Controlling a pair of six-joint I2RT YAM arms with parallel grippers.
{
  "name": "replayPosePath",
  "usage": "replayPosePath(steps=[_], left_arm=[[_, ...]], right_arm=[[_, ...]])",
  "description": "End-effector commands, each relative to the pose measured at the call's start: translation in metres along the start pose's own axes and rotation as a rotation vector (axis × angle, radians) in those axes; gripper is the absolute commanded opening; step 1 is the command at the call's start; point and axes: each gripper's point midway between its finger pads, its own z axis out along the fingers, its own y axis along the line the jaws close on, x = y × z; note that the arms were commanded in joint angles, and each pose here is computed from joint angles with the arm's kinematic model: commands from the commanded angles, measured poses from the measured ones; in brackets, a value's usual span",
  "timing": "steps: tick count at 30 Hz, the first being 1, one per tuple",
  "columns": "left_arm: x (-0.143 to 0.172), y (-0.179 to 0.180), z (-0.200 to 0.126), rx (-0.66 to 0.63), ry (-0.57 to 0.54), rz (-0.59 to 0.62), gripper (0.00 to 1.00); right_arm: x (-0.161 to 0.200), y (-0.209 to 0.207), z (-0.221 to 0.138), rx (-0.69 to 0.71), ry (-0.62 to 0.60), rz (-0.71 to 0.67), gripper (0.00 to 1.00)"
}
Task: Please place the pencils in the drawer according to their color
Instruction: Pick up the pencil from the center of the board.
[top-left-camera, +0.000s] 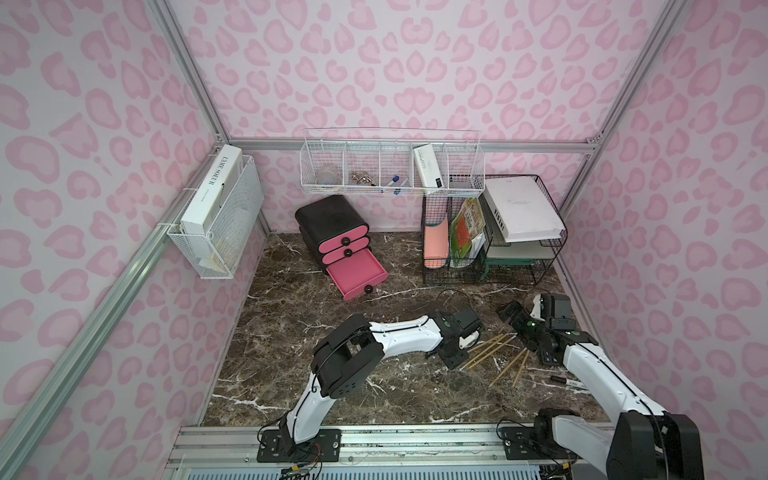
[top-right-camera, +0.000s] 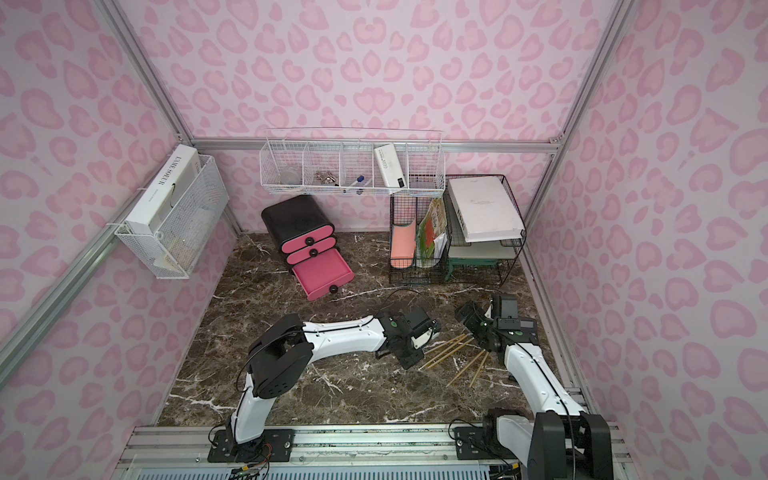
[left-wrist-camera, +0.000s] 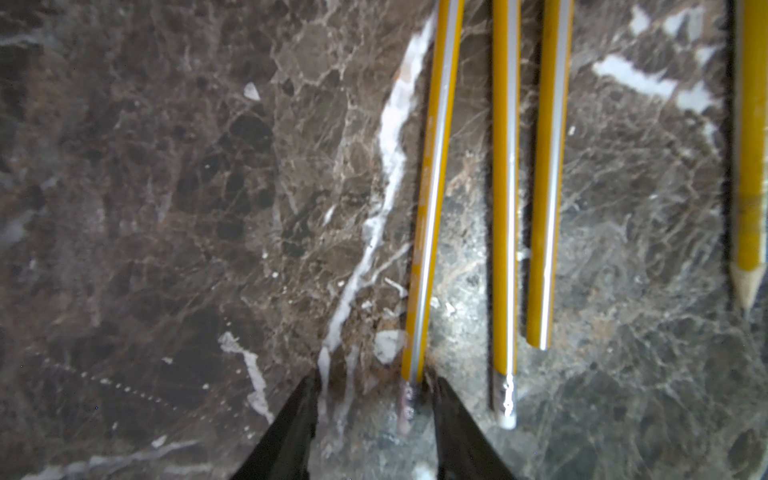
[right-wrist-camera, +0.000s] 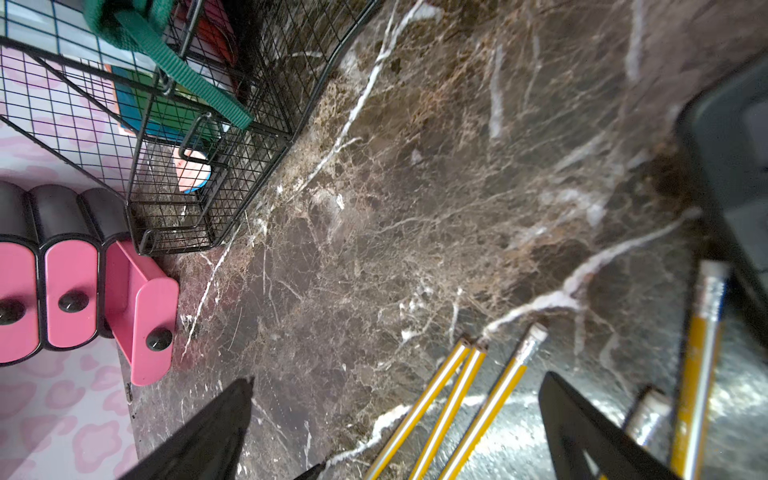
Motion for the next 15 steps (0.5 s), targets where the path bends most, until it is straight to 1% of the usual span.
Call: replayPosePath(steps=[1,4,10,12,15], left_arm=[[0.0311,-0.0065,0.0034,0.033,0.117,-0.01,0.44],[0.0315,-0.0069,0.0068,0.034,0.122,-0.012,0.43],[0.0287,-0.0088,0.0098,0.04,0.123,-0.014,0.32],[0.0297,-0.009,0.0105,0.042,0.128,-0.013,0.31],[0.0319,-0.0098,0.0118,0.044,0.136,-0.012,0.23]], right_arm=[[-0.0024,0.0045,0.0001,-0.021,-0.005,-0.015,0.99],[-0.0038,0.0047,-0.0001,-0.022,-0.01,-0.014,0.99],[-0.0047,0.0043,-0.0012,-0.02,-0.011,-0.014,0.99],[-0.006,0.0041,-0.002,-0.02,-0.016,-0.015,0.99],[-0.0071,0.0031,-0.0022,-0.018,-0.018,-0.014,0.99]])
